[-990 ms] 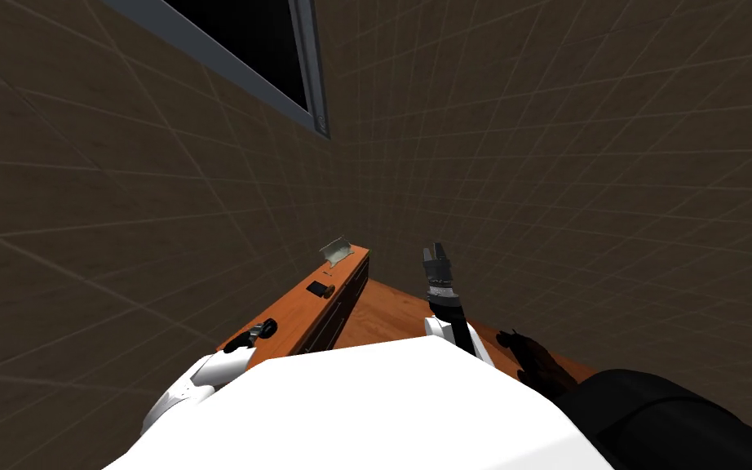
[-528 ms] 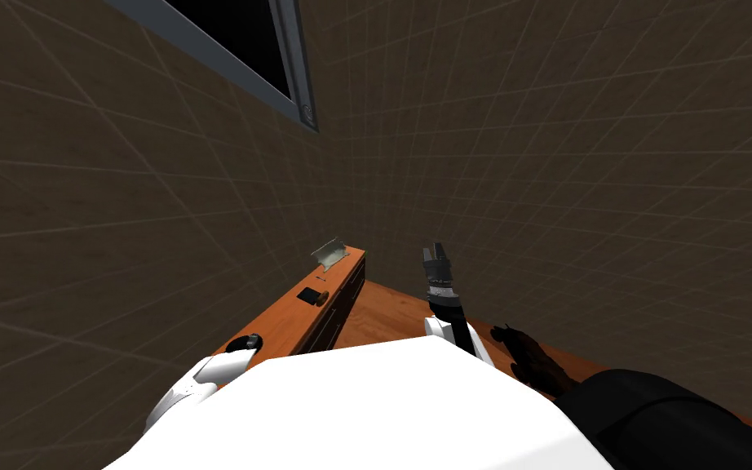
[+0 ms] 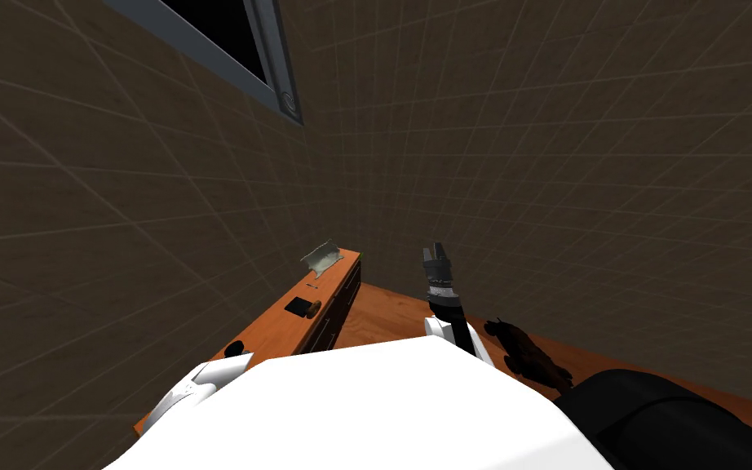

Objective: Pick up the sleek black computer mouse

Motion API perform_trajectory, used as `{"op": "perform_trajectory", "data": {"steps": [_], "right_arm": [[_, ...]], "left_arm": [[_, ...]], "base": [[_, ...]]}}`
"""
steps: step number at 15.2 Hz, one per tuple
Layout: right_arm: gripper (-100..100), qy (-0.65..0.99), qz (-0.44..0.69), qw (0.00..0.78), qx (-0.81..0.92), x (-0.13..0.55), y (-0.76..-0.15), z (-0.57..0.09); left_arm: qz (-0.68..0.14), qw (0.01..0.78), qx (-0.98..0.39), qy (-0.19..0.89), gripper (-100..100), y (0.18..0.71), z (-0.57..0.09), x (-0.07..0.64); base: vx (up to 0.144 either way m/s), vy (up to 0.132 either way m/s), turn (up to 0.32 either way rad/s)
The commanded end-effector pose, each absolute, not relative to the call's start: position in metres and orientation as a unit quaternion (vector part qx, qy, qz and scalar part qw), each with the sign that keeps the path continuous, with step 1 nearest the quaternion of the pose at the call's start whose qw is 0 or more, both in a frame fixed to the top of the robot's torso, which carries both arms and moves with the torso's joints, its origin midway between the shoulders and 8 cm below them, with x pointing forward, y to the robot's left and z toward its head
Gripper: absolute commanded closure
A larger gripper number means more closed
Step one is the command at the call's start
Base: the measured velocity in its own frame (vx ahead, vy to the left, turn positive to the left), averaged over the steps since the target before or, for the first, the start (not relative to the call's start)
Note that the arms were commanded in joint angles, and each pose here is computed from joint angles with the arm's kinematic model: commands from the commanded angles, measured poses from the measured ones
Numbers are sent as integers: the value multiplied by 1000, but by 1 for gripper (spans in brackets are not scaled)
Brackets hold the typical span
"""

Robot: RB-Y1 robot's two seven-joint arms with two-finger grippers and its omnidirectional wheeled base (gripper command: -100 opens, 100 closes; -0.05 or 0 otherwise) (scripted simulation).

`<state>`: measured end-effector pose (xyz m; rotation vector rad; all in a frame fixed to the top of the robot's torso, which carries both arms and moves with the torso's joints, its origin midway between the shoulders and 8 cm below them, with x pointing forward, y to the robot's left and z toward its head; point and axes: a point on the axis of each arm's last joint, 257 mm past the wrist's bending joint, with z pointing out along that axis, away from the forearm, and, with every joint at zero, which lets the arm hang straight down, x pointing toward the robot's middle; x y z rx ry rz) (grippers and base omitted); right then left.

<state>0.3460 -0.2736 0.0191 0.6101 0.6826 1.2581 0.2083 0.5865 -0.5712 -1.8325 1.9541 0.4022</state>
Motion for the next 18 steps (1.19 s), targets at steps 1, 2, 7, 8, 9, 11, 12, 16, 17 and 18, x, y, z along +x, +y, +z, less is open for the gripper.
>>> {"op": "perform_trajectory", "data": {"steps": [1, 2, 7, 8, 9, 11, 12, 16, 17, 18], "right_arm": [[0, 308, 567, 712, 275, 346, -274, 19], [0, 308, 567, 712, 275, 346, -274, 19], [0, 308, 567, 712, 275, 346, -274, 19], [0, 308, 567, 712, 275, 346, -274, 19], [0, 308, 567, 712, 275, 346, -274, 19], [0, 308, 567, 712, 275, 346, -274, 19], [0, 308, 567, 712, 275, 346, -274, 19], [0, 308, 568, 712, 275, 346, -274, 19], [0, 308, 568, 712, 275, 346, -274, 19], [0, 308, 568, 712, 275, 346, -274, 19]], "left_arm": [[151, 205, -663, 704, -100, 586, -574, 202], [155, 197, -665, 703, -100, 585, -576, 197], [158, 194, -668, 701, -100, 582, -586, 179], [158, 193, -669, 700, -100, 581, -591, 171], [159, 193, -670, 699, -100, 580, -593, 167], [158, 192, -672, 698, -100, 578, -599, 154], [160, 191, -670, 699, -100, 579, -597, 160], [161, 189, -671, 699, 100, 578, -598, 157], [161, 189, -671, 699, 100, 578, -598, 157], [159, 193, -670, 699, 100, 580, -593, 167]], "base": [[46, 4, -36], [36, 6, -42], [34, 16, -34], [82, 56, -47], [79, 63, -43], [83, 68, -35], [49, 40, -12], [4, 3, 8], [0, 0, 0], [-31, -18, 25]]}}
